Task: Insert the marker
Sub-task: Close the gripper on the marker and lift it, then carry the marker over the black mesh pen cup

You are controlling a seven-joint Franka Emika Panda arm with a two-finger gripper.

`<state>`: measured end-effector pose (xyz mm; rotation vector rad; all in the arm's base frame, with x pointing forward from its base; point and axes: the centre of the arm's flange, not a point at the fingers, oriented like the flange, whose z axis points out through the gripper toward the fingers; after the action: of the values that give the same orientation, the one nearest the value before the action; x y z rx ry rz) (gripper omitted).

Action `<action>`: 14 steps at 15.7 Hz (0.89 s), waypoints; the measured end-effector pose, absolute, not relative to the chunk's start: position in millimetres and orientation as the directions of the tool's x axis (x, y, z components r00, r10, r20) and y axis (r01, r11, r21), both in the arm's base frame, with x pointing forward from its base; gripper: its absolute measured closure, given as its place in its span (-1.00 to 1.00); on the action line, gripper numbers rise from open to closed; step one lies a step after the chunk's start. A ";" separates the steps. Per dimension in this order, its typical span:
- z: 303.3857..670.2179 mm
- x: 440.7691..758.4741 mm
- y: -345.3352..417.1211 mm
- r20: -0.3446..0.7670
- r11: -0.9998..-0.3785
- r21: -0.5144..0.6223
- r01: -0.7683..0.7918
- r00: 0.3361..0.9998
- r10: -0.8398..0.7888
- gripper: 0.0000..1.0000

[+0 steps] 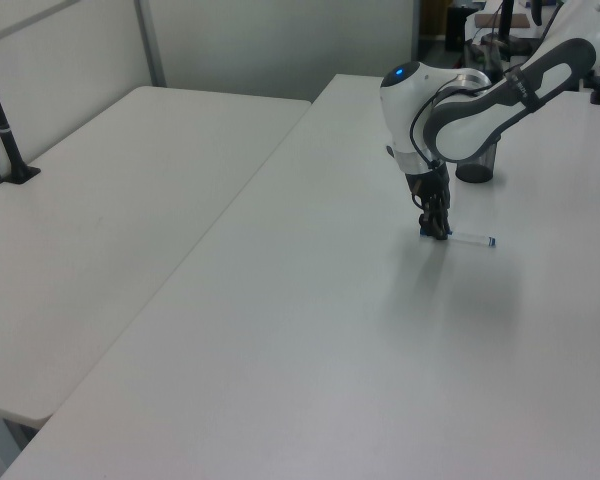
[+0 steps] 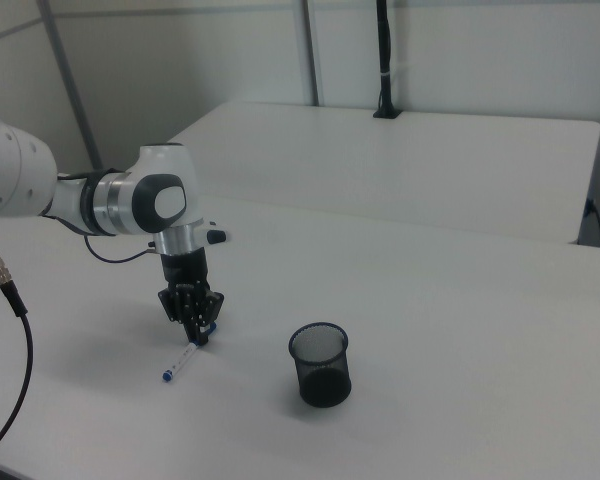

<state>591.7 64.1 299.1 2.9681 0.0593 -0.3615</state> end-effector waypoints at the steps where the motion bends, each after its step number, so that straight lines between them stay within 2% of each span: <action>1: 299.1 591.7 64.1 -0.241 -0.988 0.145 0.057 0.970 0.021 0.60; 4: 301.5 593.4 64.5 -0.231 -0.988 0.144 0.055 0.973 0.021 0.60; 6: 318.0 598.2 64.4 -0.191 -0.989 0.139 0.046 0.981 0.019 0.60; 10: 400.9 601.0 48.8 -0.051 -0.993 0.115 -0.005 0.999 -0.011 0.60; 14: 477.7 588.5 6.4 0.076 -0.992 0.088 -0.085 0.994 -0.079 0.60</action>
<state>588.5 6.4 477.7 3.0458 -0.1253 0.1099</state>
